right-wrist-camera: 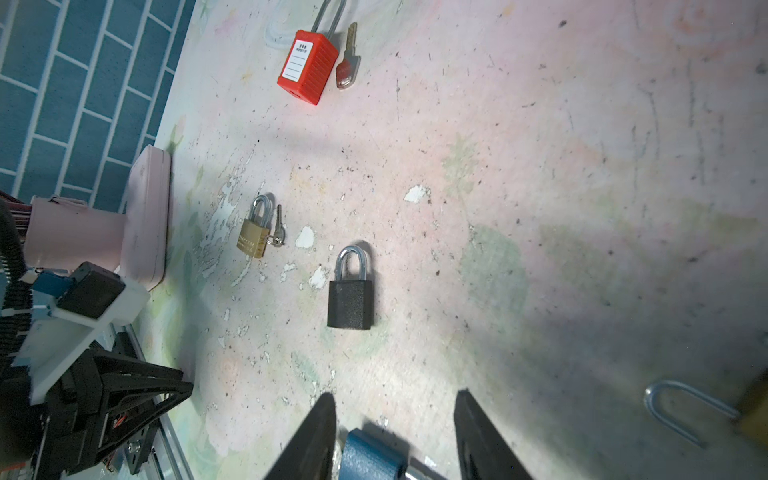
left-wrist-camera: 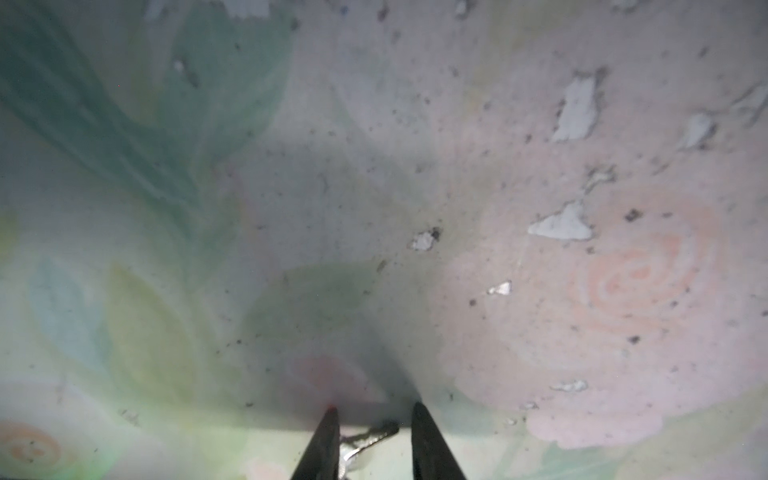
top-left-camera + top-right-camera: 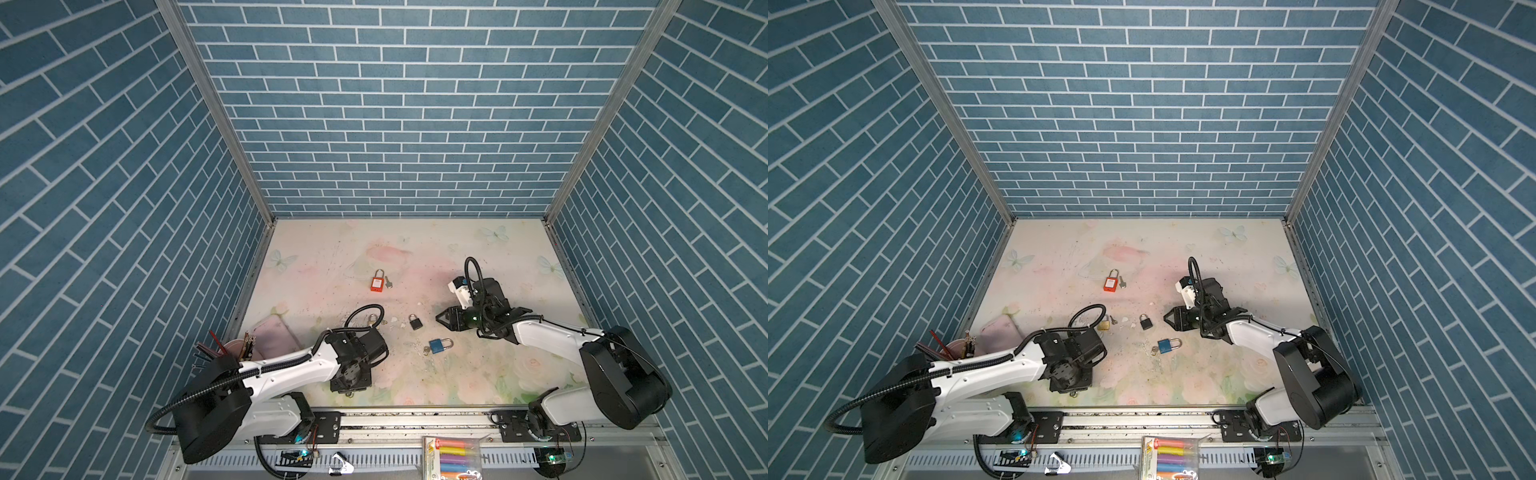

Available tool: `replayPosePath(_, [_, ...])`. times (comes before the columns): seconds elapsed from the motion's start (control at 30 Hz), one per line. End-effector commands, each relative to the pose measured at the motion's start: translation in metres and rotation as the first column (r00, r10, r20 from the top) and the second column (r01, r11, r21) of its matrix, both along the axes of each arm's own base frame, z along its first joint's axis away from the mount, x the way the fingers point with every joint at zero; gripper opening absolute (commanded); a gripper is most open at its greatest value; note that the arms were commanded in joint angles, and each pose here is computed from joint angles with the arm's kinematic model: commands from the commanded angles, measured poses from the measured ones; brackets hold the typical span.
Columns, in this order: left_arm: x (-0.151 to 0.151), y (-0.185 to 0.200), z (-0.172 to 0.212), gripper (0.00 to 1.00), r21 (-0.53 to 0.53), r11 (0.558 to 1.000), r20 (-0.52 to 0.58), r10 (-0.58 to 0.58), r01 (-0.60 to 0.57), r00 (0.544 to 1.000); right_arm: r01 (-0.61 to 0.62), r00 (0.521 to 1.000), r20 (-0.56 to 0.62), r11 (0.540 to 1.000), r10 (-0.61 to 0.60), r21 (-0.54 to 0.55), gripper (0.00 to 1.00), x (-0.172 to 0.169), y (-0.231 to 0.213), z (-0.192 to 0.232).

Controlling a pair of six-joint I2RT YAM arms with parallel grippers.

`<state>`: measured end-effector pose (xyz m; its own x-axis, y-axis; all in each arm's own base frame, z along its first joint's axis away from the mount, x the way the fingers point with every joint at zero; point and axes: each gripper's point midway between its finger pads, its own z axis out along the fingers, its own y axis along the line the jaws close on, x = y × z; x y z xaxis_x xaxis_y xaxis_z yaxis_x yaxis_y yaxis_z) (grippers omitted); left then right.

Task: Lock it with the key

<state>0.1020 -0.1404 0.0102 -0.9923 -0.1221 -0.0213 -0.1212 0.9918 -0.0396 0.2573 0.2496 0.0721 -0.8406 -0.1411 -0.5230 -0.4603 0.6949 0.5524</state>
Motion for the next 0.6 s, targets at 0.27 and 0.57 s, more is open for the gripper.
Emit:
replayPosePath(0.27, [0.022, -0.012, 0.004, 0.35, 0.018, 1.000, 0.072, -0.010, 0.008, 0.997, -0.011, 0.999, 0.031, 1.000, 0.011, -0.019, 0.47, 0.003, 0.001, 0.001])
replayPosePath(0.57, [0.006, 0.016, 0.024, 0.58, 0.096, 0.995, 0.049, -0.020, 0.015, 0.999, -0.020, 0.999, 0.029, 1.000, 0.020, -0.002, 0.47, 0.004, 0.005, 0.001])
